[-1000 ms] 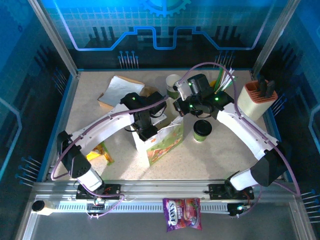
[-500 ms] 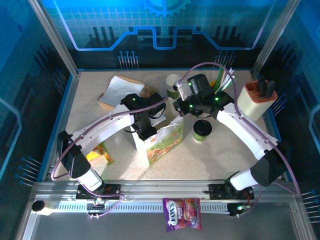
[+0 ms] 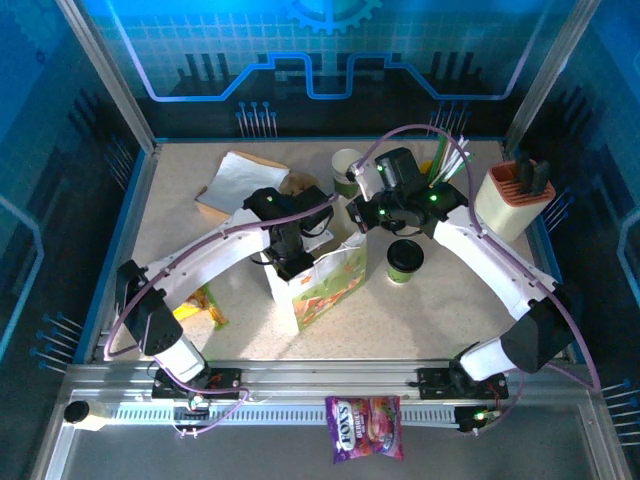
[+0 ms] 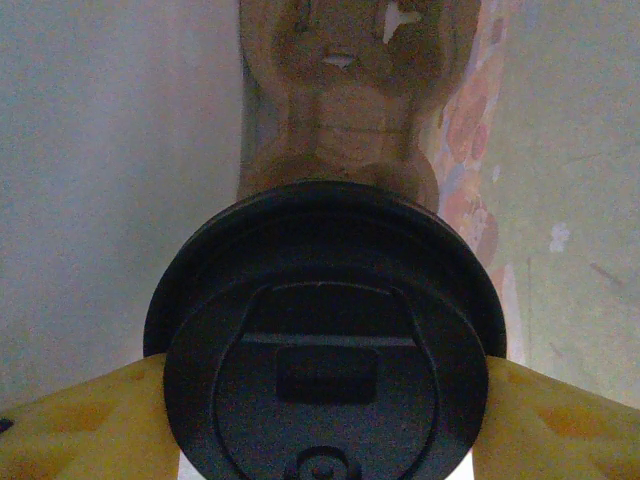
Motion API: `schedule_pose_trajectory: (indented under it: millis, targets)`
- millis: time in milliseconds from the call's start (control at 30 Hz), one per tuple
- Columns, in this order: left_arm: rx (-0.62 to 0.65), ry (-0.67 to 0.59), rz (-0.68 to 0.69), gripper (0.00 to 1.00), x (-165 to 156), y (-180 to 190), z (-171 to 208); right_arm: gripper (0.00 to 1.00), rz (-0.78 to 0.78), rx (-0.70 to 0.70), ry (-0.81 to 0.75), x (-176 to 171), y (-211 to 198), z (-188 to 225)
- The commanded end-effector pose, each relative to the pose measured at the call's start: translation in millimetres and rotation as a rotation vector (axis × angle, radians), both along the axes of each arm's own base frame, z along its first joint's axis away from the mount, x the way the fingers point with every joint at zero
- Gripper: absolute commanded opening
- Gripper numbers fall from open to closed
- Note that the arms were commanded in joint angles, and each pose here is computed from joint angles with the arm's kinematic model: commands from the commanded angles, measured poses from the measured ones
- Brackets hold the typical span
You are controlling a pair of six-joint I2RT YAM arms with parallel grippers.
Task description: Pack the takeout coffee
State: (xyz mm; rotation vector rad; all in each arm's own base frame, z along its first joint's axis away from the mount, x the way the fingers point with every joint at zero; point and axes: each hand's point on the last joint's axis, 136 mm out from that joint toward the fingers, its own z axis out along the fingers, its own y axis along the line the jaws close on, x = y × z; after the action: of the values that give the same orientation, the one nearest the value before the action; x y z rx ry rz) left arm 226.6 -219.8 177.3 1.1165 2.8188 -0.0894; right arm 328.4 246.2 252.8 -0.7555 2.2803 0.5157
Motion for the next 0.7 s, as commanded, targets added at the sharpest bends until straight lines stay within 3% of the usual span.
schedule_pose_trajectory:
  millis: [0,667]
  targets:
    - [0.004,0.034,-0.006,0.56,-3.4,1.0,-6.2,0.06,0.003,-0.005,0.024,-2.8,0.0,-8.0]
    - [0.008,0.029,-0.010,0.56,-2.6,2.2,-3.8,0.06,0.008,-0.003,0.025,-1.9,1.5,-7.5]
